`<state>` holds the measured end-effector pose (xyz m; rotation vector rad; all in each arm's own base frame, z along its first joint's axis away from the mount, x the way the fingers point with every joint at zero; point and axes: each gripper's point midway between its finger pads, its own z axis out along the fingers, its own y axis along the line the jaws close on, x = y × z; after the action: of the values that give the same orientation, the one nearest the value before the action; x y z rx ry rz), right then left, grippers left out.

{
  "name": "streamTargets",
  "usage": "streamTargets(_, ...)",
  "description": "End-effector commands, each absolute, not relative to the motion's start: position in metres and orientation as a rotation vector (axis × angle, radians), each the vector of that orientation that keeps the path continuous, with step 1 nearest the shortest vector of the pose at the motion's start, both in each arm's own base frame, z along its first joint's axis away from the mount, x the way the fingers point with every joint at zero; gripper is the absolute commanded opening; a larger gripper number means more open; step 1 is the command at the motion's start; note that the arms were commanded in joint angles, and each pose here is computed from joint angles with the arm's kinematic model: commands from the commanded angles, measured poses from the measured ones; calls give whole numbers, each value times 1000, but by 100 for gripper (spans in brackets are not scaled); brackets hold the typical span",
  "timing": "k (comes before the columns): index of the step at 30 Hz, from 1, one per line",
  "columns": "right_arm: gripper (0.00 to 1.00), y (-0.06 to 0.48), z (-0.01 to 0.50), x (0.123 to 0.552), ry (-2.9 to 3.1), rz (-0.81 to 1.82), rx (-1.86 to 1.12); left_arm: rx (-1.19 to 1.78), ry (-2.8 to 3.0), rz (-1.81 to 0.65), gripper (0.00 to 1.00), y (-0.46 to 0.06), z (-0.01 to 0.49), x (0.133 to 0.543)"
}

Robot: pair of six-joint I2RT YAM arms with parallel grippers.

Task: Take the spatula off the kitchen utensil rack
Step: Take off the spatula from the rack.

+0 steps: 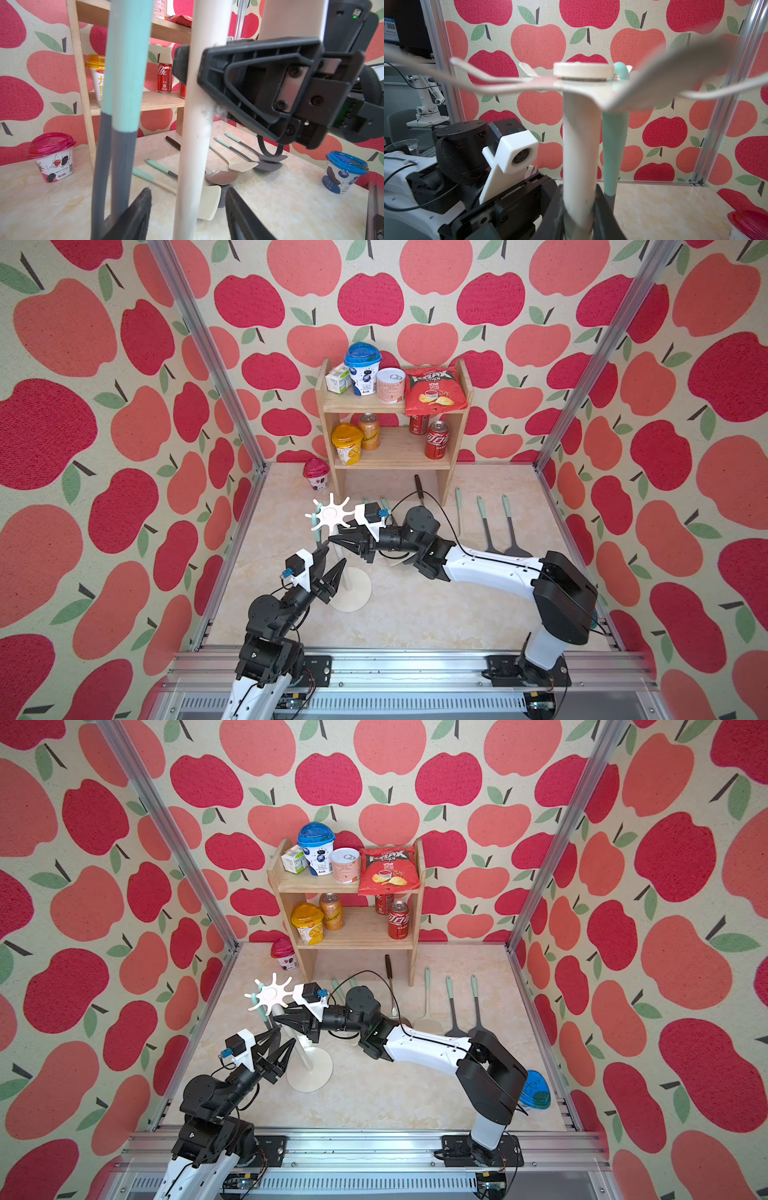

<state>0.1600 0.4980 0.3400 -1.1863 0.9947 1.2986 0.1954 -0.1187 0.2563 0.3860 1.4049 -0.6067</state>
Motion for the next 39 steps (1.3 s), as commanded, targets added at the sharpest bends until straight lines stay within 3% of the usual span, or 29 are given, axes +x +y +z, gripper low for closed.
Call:
streamTargets(1, 3, 501, 318, 167, 1047, 1221, -1238, 340, 1425, -604, 61, -113, 256, 197)
streamTargets(16, 6, 495, 333, 163, 990, 1228, -1210, 302, 1294, -601, 62, -104, 304, 183)
streamTargets(27, 14, 495, 346, 162, 946, 1240, -1186, 360, 1260, -588, 59, -106, 324, 169)
streamTargets(30, 21, 496, 347, 162, 948, 1248, -1188, 337, 1248, -543, 58, -100, 329, 171)
streamTargets(35, 44, 496, 349, 161, 945, 1265, -1188, 305, 1222, -476, 58, -91, 334, 177)
streamTargets(39, 53, 493, 360, 159, 920, 1268, -1176, 311, 1251, -438, 58, -90, 331, 184)
